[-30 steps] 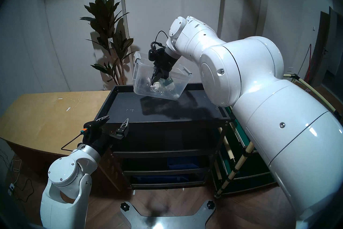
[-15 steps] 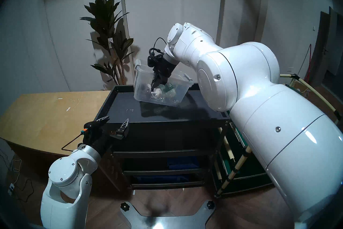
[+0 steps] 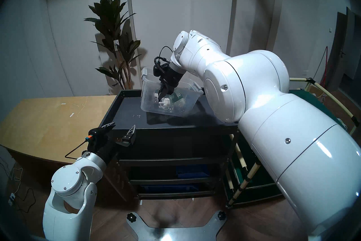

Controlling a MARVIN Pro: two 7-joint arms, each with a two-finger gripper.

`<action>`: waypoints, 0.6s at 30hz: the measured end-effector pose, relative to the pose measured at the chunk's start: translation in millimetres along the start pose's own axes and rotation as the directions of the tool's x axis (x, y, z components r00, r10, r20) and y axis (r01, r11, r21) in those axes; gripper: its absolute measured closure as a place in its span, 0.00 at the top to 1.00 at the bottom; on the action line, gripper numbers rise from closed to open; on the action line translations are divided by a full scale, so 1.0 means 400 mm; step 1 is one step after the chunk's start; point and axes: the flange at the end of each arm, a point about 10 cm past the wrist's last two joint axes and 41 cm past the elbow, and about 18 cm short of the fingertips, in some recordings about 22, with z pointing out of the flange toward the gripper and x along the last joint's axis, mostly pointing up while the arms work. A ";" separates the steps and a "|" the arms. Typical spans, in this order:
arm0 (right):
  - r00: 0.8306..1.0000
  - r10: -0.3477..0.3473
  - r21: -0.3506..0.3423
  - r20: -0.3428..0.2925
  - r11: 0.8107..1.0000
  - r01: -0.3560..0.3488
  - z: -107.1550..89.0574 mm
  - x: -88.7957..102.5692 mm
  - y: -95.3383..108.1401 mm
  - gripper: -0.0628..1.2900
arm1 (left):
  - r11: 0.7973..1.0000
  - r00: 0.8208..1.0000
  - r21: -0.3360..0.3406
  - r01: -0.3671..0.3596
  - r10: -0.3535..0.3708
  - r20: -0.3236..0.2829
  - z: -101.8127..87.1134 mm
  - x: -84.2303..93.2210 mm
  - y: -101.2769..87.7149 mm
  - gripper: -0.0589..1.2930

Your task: Put the storage box onto the shelf

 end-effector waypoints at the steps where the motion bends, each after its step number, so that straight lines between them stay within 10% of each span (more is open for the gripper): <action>1: 1.000 0.001 0.001 0.001 1.000 -0.001 0.002 0.001 0.000 0.16 | 1.000 1.000 0.000 0.000 0.000 0.000 0.000 0.000 0.000 0.99; 18: 1.000 0.008 0.034 0.022 0.999 -0.008 0.056 0.049 -0.021 0.16 | 1.000 1.000 0.000 0.000 0.000 -0.003 0.002 0.002 0.000 0.99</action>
